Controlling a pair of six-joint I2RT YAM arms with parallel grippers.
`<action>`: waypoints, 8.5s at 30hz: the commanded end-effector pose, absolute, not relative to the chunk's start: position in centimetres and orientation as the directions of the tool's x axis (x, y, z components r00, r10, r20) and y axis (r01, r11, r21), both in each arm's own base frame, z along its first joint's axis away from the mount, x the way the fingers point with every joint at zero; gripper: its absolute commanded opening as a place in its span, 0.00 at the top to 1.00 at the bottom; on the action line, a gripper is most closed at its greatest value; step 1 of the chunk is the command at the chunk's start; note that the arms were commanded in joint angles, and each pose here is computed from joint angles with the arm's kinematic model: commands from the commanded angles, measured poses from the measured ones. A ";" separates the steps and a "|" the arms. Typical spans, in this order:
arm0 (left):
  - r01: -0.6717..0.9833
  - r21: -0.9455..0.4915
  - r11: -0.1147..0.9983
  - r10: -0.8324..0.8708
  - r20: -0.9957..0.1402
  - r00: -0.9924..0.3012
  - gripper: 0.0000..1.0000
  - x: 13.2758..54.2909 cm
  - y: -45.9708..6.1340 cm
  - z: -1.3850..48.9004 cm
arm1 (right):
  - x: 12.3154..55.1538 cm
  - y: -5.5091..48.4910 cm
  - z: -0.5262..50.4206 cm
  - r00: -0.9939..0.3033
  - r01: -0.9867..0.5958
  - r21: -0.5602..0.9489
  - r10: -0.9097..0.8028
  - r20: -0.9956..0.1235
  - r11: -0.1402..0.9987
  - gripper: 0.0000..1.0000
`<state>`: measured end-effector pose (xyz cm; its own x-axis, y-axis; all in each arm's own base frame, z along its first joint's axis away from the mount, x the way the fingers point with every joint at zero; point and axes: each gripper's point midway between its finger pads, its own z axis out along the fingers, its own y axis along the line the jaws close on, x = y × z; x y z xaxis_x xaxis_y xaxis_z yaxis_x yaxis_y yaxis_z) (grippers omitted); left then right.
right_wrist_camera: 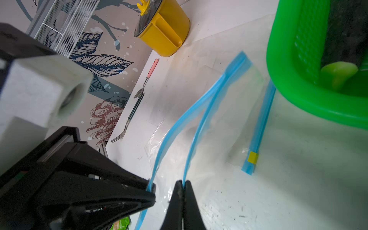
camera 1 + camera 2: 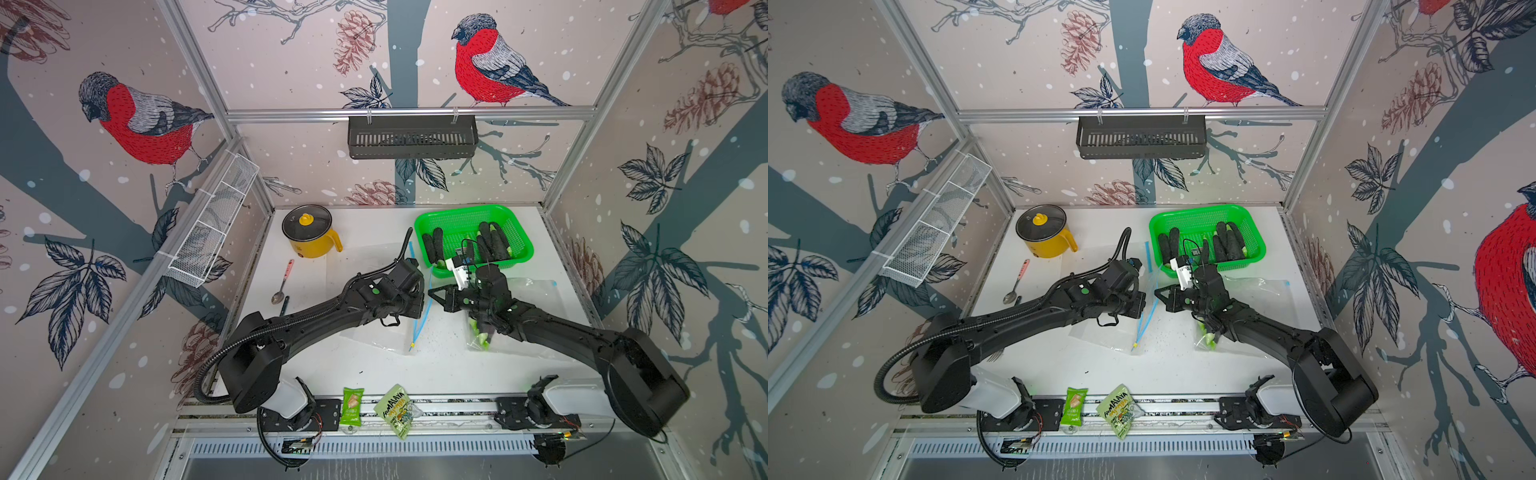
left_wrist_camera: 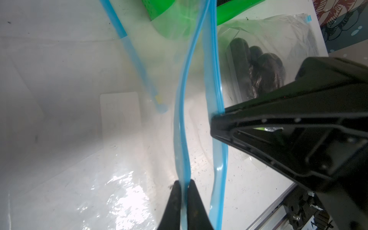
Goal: Place the eggplant in a zip-top bag and seal the zipper
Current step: Open the zipper of the food storage bag at the center of the board, then pick up the eggplant from the basket, then place the eggplant in the zipper food storage bag.
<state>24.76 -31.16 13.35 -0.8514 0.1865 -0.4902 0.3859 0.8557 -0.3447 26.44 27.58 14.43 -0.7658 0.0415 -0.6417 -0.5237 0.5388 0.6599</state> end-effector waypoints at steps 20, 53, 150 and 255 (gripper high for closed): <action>0.305 -0.228 0.925 0.161 -0.491 -0.856 0.75 26.1 -29.0 12.6 | 26.3 28.9 15.3 -0.749 -0.546 0.620 0.003 -0.663 0.564 0.97; 0.270 -0.215 0.939 0.121 -0.527 -0.841 1.00 27.0 -28.6 15.0 | 26.7 29.3 14.8 -0.769 -0.535 0.590 -0.059 -0.637 0.605 0.77; 0.010 -0.007 1.000 0.001 -0.774 -0.633 1.00 34.6 -25.0 27.6 | 51.9 18.2 10.2 -0.772 -0.301 0.426 0.044 -0.634 0.853 0.23; 0.190 -0.396 0.899 -0.176 -0.720 -0.671 1.00 33.2 -28.0 29.6 | 35.0 31.0 42.4 -0.110 -0.829 0.353 0.492 -0.864 0.433 0.80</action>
<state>32.91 -27.96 28.93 -0.6850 -0.1483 -0.7133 0.1901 0.9088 -0.3715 35.60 31.90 40.24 -0.1673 0.4661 -0.8688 -0.8156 0.4296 0.3876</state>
